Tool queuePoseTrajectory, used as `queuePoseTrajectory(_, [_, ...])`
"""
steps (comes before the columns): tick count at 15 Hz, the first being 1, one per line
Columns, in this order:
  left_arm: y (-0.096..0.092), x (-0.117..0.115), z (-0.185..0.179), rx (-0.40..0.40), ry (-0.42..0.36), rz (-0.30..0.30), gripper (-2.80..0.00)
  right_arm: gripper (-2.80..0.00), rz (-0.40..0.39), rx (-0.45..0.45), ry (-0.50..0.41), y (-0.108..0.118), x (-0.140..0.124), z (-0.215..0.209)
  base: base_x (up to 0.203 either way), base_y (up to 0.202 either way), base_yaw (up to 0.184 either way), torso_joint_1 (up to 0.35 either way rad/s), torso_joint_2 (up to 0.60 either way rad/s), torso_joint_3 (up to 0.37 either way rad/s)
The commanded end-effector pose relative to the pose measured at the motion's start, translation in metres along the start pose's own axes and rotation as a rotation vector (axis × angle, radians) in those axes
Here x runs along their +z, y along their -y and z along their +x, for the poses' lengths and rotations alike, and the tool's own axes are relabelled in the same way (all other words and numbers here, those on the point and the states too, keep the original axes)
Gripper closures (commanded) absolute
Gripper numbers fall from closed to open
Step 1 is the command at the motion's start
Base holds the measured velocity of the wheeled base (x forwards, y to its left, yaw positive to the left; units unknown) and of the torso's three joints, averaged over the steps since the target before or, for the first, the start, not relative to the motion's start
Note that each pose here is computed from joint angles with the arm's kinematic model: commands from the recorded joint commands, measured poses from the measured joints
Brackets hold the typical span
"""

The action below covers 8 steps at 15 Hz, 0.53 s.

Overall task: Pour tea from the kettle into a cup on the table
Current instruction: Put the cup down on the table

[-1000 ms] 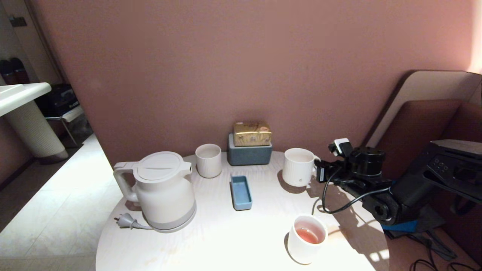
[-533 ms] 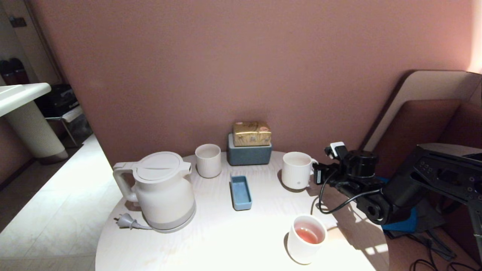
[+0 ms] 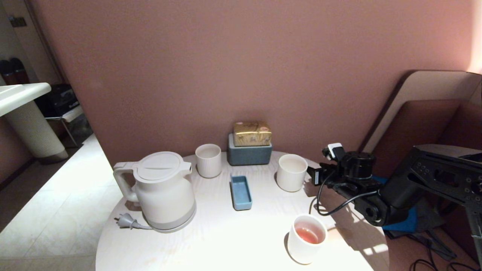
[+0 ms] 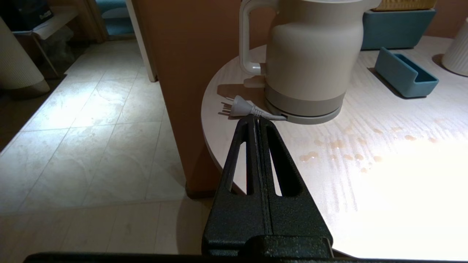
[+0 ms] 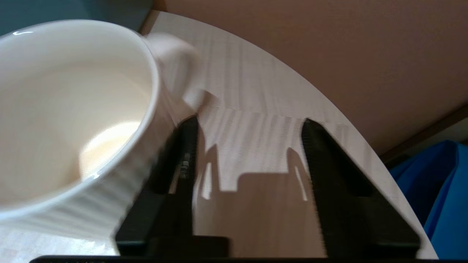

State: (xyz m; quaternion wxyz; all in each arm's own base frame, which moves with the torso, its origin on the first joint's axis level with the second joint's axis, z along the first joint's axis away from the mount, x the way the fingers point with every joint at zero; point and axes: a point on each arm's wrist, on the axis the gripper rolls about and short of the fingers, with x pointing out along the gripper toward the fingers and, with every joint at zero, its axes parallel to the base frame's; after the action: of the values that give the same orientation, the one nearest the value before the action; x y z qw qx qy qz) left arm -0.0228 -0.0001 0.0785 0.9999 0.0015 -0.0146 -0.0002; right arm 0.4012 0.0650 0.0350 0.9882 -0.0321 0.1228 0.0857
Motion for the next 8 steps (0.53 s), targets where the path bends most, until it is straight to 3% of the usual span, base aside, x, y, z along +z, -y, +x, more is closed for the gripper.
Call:
queuePoseTrajectory(1, [0.000,0.000,0.000,0.000,0.000,0.000,0.00,-2.80,-0.001,0.001,0.009,0.000,0.002,-0.001,0.000,0.000,0.000,0.000,0.00,0.000])
queuePoseTrajectory(8, [0.000,0.000,0.000,0.000,0.000,0.000,0.00,-2.80,0.001,0.001,-0.005,-0.002,0.006,-0.017,0.000,0.000,0.000,0.000,0.00,0.000])
